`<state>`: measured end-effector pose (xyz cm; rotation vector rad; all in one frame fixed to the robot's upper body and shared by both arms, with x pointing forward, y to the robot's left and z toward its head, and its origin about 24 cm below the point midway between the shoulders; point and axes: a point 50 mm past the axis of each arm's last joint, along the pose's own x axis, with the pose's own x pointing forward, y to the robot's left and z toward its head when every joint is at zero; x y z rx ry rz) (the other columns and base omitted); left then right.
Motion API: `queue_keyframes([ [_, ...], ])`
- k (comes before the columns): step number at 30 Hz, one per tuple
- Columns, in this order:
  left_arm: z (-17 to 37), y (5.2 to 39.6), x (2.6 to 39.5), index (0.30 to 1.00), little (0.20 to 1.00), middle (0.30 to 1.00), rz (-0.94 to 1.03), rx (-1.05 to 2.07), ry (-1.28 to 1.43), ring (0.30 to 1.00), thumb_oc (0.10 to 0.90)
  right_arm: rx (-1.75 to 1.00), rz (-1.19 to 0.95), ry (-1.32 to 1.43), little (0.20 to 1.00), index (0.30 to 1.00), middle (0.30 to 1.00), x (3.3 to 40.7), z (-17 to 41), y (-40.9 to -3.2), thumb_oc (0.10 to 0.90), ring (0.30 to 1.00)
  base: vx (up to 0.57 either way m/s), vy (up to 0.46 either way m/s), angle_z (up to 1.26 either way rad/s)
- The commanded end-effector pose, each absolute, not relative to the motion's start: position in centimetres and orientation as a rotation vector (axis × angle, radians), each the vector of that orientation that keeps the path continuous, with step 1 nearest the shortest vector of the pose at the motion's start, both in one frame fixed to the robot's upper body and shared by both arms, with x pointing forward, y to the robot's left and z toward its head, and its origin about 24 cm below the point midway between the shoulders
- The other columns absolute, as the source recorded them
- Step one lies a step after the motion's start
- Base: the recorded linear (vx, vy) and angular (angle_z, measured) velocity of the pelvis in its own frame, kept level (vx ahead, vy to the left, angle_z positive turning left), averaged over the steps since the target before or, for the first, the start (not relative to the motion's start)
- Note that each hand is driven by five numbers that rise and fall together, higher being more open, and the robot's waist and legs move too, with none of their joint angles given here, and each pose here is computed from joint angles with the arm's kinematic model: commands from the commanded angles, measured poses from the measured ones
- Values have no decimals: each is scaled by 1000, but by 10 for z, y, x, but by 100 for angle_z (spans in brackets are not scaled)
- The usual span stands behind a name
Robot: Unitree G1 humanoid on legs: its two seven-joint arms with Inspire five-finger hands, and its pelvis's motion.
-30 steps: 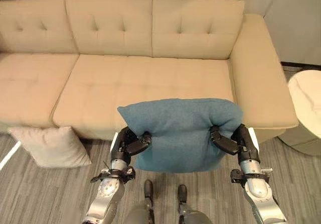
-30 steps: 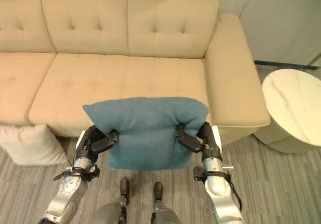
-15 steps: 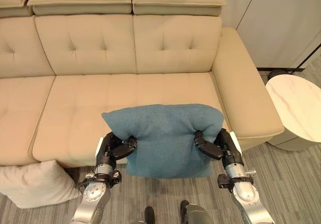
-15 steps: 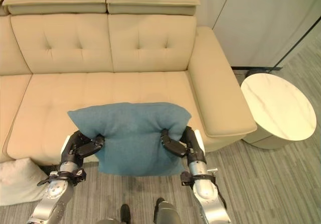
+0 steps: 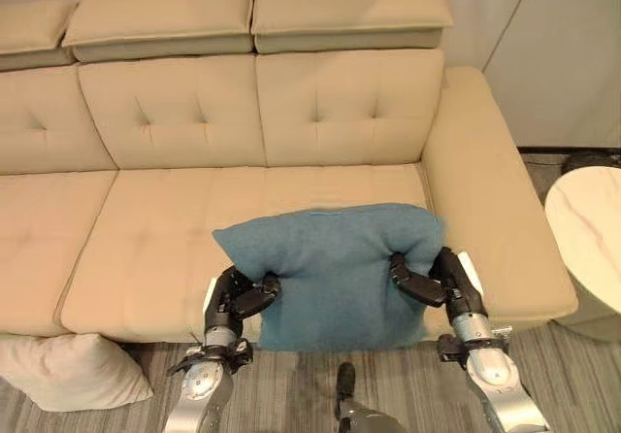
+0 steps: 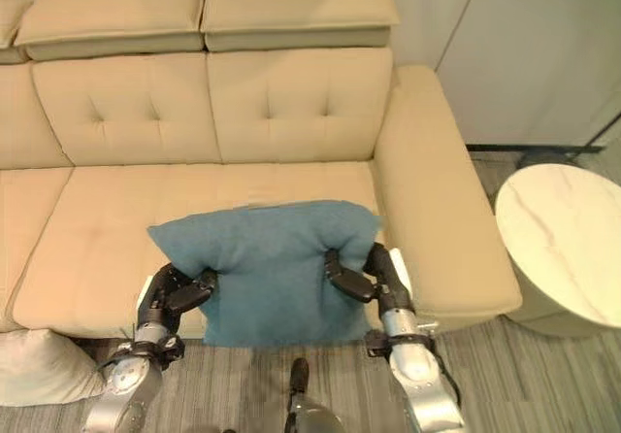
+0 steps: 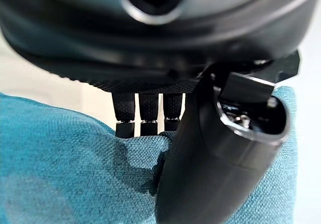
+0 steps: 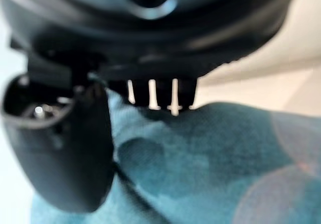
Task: Pick up all the scattered cushions and arrange them neatly on the sofa.
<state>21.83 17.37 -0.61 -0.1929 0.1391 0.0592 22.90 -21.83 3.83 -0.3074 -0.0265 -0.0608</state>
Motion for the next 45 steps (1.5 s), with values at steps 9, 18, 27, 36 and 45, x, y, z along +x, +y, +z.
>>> queue_keyframes([
  [9,45,164,232,300,300,300,-89,-183,-132,300,400,-171,-35,-362,300,300,300,235,93,-197,400,300,185,60,-11],
  [18,51,176,231,300,300,300,-50,-145,-157,300,400,-159,-11,-360,300,300,300,241,92,-187,400,300,59,121,-29],
  [27,59,181,236,300,300,300,-9,-137,-212,300,400,-183,-22,-378,300,300,300,244,95,-186,400,300,27,-24,1],
  [36,81,168,251,300,300,300,-20,-158,-309,300,400,-149,-73,-446,300,300,300,257,111,-188,400,300,32,-70,17],
  [45,141,148,287,300,300,300,-54,-116,-548,300,400,-167,-94,-646,300,300,300,286,162,-176,400,300,-11,-10,15],
])
